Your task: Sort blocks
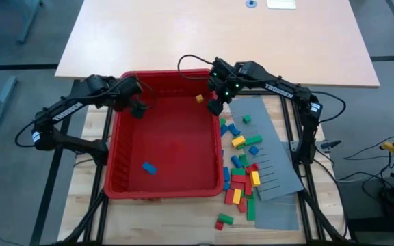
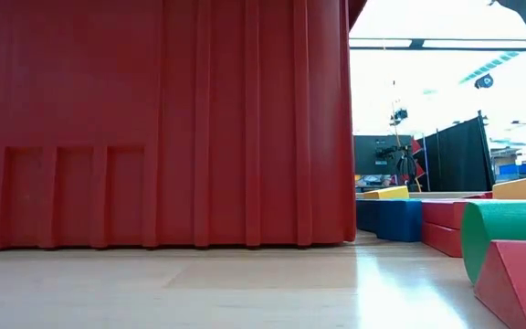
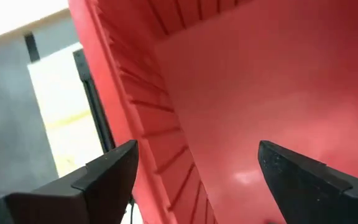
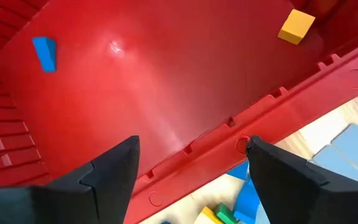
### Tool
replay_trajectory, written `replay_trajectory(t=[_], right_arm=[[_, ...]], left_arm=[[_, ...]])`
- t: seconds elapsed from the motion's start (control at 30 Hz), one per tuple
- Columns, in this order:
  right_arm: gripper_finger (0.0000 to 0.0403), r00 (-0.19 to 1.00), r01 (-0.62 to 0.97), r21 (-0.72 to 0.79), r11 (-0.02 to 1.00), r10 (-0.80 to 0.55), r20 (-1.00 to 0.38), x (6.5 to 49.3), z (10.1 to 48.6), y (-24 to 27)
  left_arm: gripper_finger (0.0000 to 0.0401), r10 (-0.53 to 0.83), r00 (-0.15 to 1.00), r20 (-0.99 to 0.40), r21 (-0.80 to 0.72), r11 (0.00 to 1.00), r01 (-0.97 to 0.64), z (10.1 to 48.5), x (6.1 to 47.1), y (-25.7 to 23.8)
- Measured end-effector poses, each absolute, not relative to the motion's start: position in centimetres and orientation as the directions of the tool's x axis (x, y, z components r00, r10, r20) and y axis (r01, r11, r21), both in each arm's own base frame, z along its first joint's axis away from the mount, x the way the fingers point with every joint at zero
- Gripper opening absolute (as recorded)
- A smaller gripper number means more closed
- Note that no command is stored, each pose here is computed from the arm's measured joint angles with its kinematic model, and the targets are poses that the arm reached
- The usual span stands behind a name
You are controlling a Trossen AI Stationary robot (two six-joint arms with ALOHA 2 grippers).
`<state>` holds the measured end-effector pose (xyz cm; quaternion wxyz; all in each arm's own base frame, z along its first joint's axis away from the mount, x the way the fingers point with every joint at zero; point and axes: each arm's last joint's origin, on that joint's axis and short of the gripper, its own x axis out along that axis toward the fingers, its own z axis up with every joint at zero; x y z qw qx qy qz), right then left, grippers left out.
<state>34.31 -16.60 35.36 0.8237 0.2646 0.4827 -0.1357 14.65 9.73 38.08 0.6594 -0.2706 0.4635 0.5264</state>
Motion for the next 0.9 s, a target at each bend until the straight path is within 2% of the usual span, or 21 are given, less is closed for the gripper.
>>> replay_trajectory(t=[0.1,0.17,0.3,0.37,0.47,0.53,0.7,0.8,0.9], right_arm=[[0.0268,0.499,0.479,0.310,0.821,0.036,-0.866,34.3,35.4,-16.6],[0.0265,0.500,0.481,0.311,0.820,0.035,-0.865,34.3,35.4,-16.6],[0.0259,0.503,0.478,0.311,0.821,0.034,-0.864,34.2,35.6,-16.5],[0.0257,0.504,0.474,0.310,0.824,0.034,-0.863,34.1,35.6,-16.5],[0.0256,0.506,0.467,0.306,0.830,0.033,-0.862,34.1,35.7,-16.5],[0.0256,0.507,0.462,0.304,0.833,0.033,-0.861,34.1,35.8,-16.5],[0.0254,0.521,0.452,0.300,0.840,0.023,-0.853,33.9,36.1,-16.6],[0.0250,0.544,0.452,0.299,0.840,0.006,-0.839,33.6,36.6,-16.8],[0.0247,0.572,0.452,0.299,0.840,-0.016,-0.820,33.2,37.6,-17.1]], left_arm=[[0.0315,0.381,0.022,-0.924,0.104,0.308,-0.946,37.1,14.7,9.6],[0.0315,0.294,0.058,-0.954,0.045,0.331,-0.942,36.5,14.8,9.3],[0.0314,0.027,0.180,-0.983,-0.141,0.517,-0.845,35.4,15.1,7.8],[0.0314,-0.050,0.193,-0.980,-0.183,0.607,-0.773,34.8,15.1,6.5],[0.0314,-0.076,0.163,-0.984,-0.165,0.739,-0.653,33.8,14.5,4.6],[0.0314,-0.089,0.138,-0.986,-0.154,0.792,-0.590,32.9,14.3,3.5],[0.0314,-0.125,0.030,-0.992,-0.125,0.873,-0.472,30.3,14.3,1.6],[0.0314,-0.157,0.003,-0.988,-0.147,0.914,-0.378,29.1,15.0,0.6],[0.0314,-0.157,0.047,-0.986,-0.164,0.944,-0.286,28.4,16.2,-0.2]])
